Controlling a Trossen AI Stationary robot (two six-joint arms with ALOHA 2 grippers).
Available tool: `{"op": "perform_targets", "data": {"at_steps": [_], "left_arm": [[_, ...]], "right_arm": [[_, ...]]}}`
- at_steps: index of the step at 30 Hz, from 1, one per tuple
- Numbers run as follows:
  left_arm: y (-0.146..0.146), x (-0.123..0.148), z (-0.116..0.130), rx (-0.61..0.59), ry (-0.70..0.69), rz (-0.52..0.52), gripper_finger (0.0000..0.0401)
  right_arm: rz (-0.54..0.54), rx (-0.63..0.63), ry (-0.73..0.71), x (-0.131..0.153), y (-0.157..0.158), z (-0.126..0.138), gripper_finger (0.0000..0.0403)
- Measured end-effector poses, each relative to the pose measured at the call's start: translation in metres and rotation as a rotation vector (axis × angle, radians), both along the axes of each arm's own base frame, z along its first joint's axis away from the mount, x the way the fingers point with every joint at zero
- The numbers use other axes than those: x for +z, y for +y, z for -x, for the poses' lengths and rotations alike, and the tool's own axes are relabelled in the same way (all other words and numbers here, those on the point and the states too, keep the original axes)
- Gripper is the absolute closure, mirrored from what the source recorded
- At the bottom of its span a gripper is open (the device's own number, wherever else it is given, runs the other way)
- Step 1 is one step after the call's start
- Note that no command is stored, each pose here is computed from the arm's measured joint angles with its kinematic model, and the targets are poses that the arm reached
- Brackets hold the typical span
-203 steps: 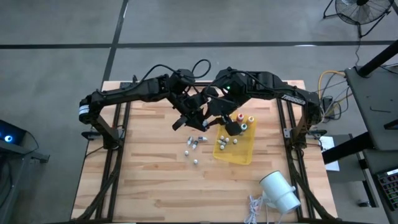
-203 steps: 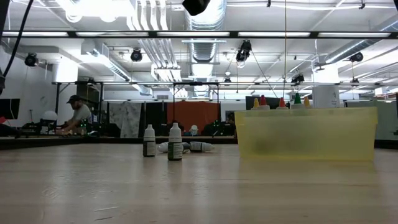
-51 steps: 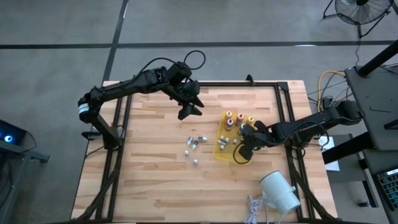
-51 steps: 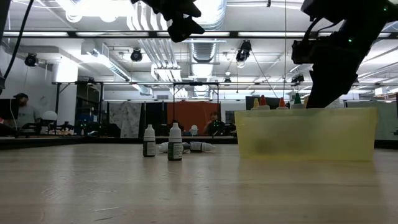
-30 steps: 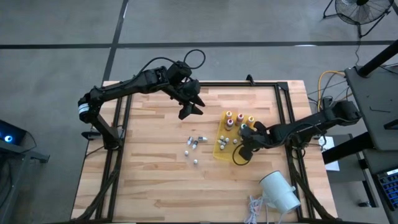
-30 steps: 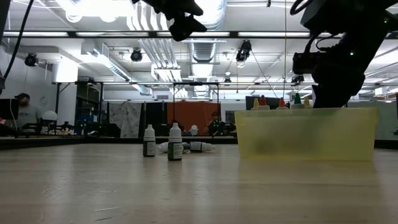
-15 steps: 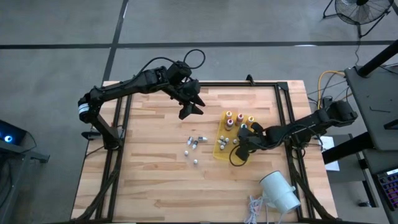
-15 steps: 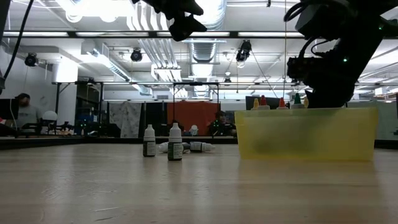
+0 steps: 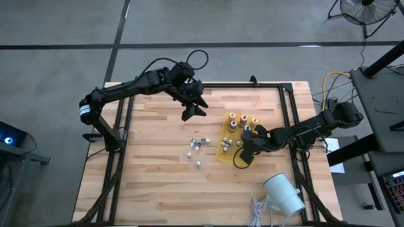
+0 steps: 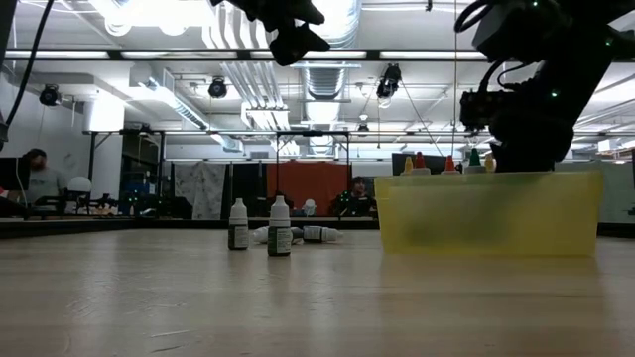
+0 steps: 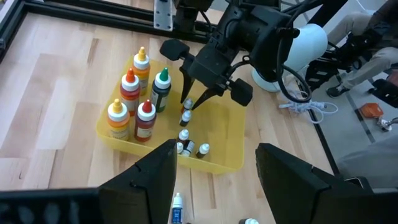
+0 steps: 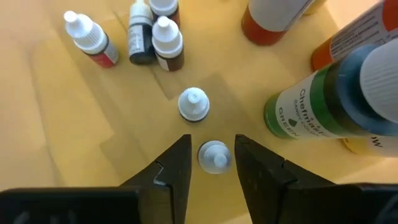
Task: Pick & Place food coloring
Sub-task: Put the small black food coloring bottle into the yellow bin
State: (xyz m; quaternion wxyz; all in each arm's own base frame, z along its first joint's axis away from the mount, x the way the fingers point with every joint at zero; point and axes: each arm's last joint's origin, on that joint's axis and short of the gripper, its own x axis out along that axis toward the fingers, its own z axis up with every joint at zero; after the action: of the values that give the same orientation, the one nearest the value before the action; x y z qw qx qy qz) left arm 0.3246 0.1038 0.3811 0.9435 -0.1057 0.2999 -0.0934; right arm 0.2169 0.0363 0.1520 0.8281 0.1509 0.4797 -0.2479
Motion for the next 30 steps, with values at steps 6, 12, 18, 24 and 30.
{"op": "perform_targets", "data": {"at_steps": [6, 12, 18, 24, 30], "left_arm": [[0.0, 0.0, 0.0, 0.0, 0.0, 0.0, 0.0211], [0.0, 0.0, 0.0, 0.0, 0.0, 0.0, 0.0211], [0.0, -0.001, 0.001, 0.0, 0.012, 0.005, 0.0211], [-0.005, -0.007, 0.009, 0.007, 0.126, 0.061, 0.0211], [-0.017, -0.004, 0.013, -0.041, 0.128, 0.038, 0.0236]], "right_arm": [[-0.006, -0.001, -0.027, 0.006, 0.0, 0.001, 0.0266], [-0.025, 0.017, -0.037, 0.022, 0.0, 0.004, 0.0244], [-0.065, 0.076, -0.079, 0.044, 0.003, -0.003, 0.023], [-0.056, 0.147, -0.129, 0.063, 0.005, -0.013, 0.0225], [-0.001, 0.143, -0.162, 0.066, 0.004, -0.016, 0.0225]]}}
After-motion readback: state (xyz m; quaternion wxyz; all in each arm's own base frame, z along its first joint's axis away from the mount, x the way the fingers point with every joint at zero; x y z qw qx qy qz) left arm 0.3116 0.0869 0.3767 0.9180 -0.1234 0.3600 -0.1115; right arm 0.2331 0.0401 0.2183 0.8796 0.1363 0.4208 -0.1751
